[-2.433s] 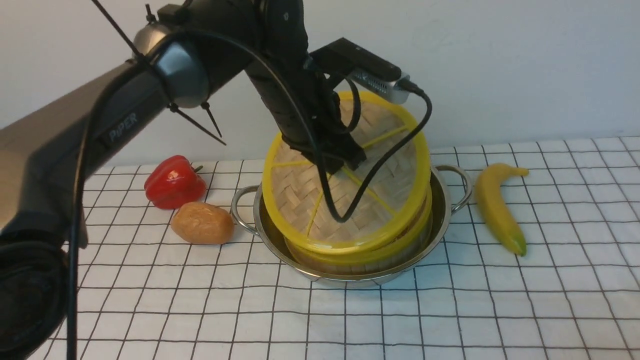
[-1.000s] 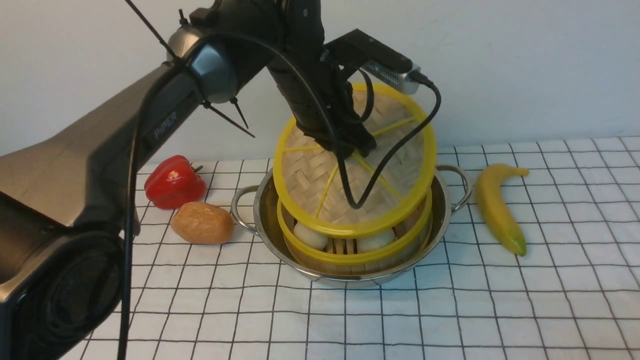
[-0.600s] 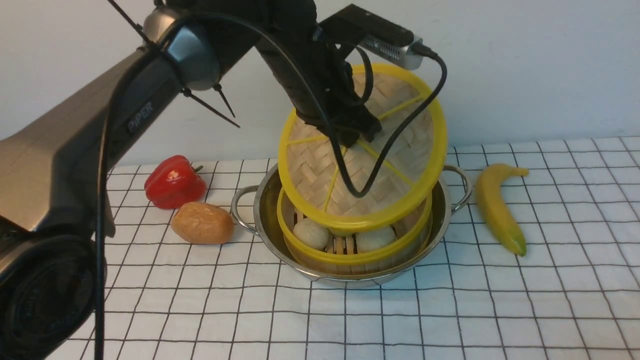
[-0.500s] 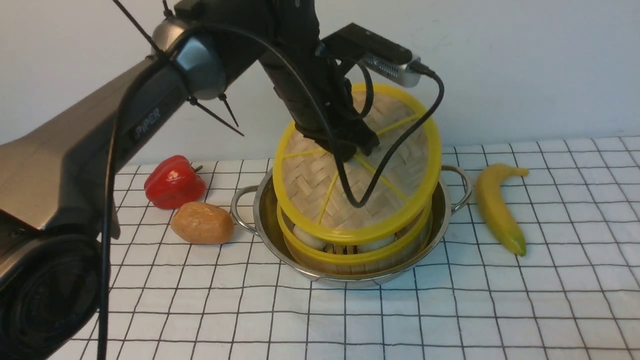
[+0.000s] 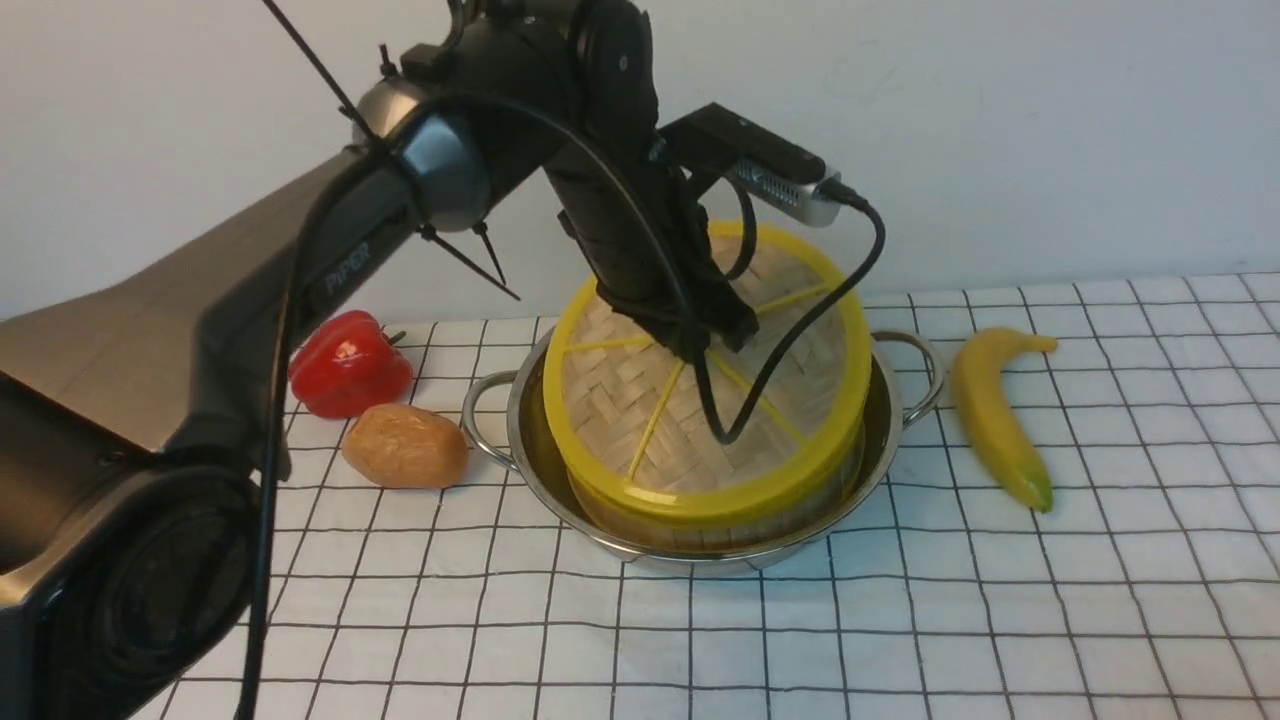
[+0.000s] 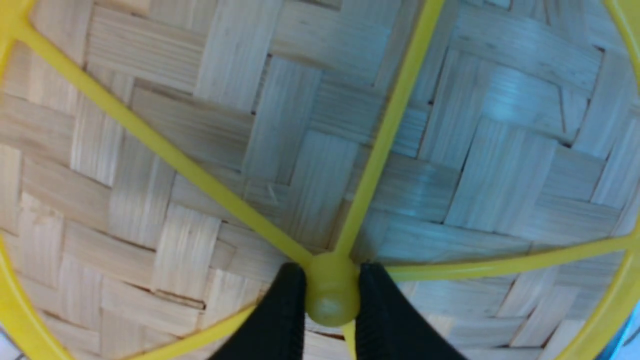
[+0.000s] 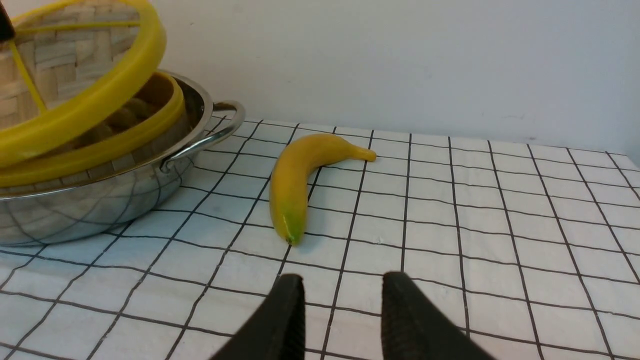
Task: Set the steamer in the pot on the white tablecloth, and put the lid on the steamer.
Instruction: 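Place the yellow bamboo steamer lid onto the steamer in the pot with the left gripper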
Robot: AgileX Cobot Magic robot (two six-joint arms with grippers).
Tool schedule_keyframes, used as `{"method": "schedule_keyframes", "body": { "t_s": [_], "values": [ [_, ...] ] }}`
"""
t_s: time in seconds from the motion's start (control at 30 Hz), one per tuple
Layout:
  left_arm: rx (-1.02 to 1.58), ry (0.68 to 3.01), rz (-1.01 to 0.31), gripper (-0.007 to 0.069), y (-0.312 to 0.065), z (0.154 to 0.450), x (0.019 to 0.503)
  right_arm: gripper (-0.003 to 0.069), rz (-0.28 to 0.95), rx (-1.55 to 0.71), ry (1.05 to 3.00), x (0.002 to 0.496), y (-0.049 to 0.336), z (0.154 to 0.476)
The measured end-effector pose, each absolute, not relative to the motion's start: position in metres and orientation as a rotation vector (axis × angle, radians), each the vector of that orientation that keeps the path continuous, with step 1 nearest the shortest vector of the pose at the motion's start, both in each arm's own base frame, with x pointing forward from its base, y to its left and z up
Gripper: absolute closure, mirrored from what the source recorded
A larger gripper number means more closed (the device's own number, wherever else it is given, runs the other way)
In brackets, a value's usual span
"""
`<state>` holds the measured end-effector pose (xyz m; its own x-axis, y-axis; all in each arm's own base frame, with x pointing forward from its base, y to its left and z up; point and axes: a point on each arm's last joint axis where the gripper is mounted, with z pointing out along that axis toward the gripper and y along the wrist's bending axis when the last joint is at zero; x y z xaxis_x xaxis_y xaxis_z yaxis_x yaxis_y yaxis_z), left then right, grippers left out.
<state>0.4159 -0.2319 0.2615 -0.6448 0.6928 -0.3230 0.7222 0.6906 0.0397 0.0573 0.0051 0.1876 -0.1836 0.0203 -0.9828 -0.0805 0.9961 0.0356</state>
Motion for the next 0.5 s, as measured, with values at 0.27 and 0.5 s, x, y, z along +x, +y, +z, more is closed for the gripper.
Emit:
{"method": "schedule_keyframes", "body": {
  "t_s": [0.27, 0.5],
  "values": [
    [1.150, 2.597, -0.079, 0.0508, -0.231, 0.251, 0.420, 0.0416, 0.090, -0.045, 1.753, 0.057, 0.005, 0.188],
    [1.199, 2.593, -0.064, 0.0508, -0.232, 0.243, 0.421, 0.0416, 0.090, -0.045, 1.753, 0.057, 0.005, 0.188]
  ]
}}
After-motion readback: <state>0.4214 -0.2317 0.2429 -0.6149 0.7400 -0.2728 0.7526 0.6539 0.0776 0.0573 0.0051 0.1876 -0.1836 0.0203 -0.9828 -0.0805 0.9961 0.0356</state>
